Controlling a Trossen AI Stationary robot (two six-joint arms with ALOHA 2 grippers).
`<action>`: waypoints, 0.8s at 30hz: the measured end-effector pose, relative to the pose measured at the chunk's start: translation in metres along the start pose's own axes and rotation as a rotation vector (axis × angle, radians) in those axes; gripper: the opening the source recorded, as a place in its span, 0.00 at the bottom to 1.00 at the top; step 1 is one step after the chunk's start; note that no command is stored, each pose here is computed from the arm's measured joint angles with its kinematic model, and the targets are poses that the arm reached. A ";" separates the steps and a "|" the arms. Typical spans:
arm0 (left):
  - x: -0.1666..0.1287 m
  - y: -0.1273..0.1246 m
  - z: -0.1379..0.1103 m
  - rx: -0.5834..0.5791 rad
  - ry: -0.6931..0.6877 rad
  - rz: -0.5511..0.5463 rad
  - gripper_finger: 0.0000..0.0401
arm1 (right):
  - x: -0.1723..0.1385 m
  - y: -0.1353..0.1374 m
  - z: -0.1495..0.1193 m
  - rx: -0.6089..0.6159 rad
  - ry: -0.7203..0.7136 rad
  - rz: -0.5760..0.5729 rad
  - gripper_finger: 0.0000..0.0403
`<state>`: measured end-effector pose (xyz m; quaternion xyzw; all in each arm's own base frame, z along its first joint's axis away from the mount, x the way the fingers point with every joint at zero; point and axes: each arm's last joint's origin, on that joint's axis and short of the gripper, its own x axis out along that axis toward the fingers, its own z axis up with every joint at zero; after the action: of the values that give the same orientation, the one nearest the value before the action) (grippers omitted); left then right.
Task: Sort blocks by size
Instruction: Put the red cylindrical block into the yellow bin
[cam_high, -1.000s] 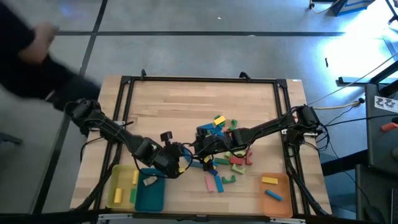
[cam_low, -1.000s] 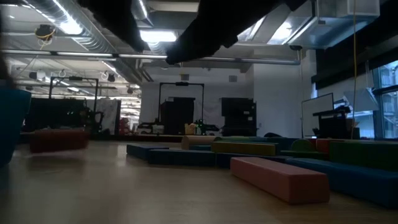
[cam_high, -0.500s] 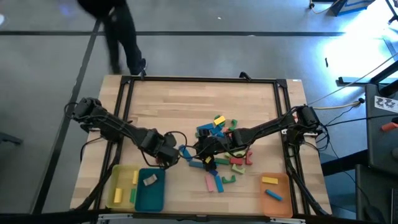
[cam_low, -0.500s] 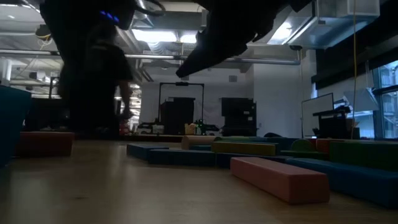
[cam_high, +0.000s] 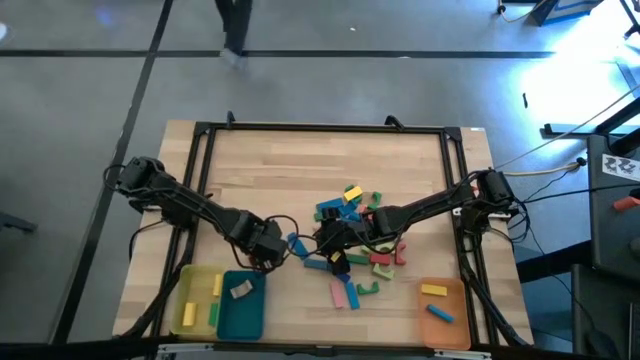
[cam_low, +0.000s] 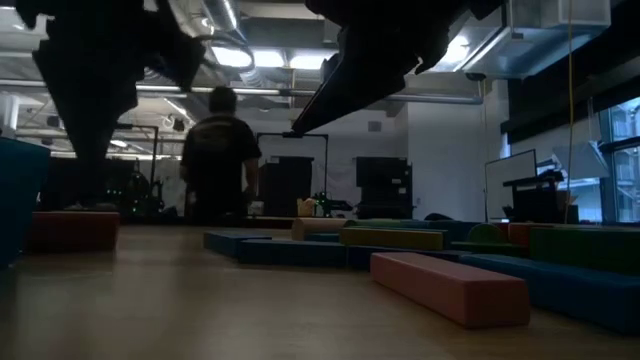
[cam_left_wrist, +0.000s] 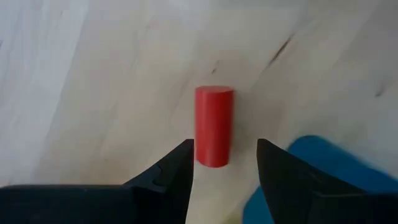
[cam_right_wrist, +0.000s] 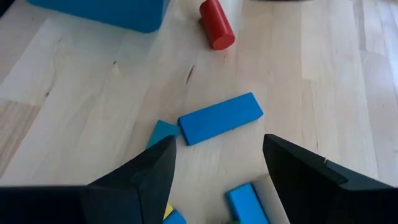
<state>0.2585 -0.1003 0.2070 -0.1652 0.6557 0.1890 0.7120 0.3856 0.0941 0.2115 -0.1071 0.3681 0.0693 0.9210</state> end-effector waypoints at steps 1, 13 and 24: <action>0.003 0.001 -0.001 0.000 0.004 0.005 0.38 | 0.000 0.000 0.000 0.000 0.000 0.000 0.60; 0.030 0.001 -0.005 0.034 -0.012 -0.088 0.38 | 0.000 0.000 0.000 0.003 -0.001 -0.001 0.60; 0.056 0.013 -0.012 0.027 -0.022 -0.093 0.38 | 0.000 0.000 0.000 0.003 -0.004 -0.001 0.60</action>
<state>0.2457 -0.0922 0.1503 -0.1837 0.6421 0.1488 0.7292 0.3860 0.0939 0.2118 -0.1055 0.3663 0.0686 0.9219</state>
